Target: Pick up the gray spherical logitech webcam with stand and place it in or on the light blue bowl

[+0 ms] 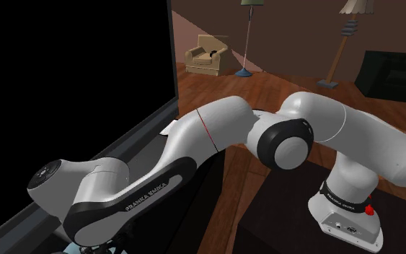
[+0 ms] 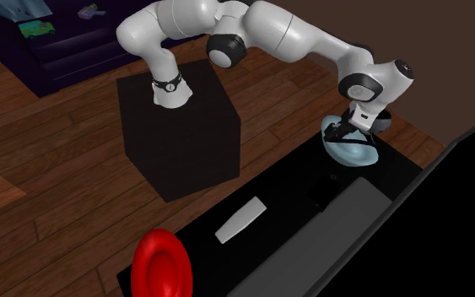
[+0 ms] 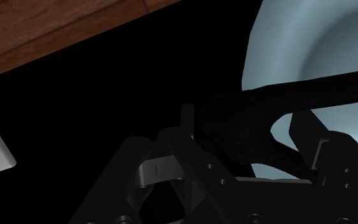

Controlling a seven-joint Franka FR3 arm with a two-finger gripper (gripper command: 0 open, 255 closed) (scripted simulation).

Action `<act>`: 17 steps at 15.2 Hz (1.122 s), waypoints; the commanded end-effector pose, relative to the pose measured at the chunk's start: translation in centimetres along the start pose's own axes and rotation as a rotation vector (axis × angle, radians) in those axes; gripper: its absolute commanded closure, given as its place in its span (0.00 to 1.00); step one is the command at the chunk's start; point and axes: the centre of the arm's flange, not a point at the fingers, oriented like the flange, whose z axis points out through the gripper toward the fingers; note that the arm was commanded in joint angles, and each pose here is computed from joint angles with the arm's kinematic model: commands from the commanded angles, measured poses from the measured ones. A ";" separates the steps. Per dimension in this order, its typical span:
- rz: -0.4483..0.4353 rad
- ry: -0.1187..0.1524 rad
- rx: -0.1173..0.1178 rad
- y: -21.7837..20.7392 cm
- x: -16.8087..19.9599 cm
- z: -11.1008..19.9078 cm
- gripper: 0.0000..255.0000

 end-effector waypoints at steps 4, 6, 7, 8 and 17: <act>0.001 0.001 0.001 0.0 0.1 0.1 1.00; 0.001 0.001 0.001 0.0 0.1 0.1 1.00; 0.001 0.001 0.001 0.0 0.1 0.1 0.00; 0.001 0.001 0.001 0.0 0.1 0.1 0.00; 0.001 0.001 0.001 0.0 0.1 -4.9 0.00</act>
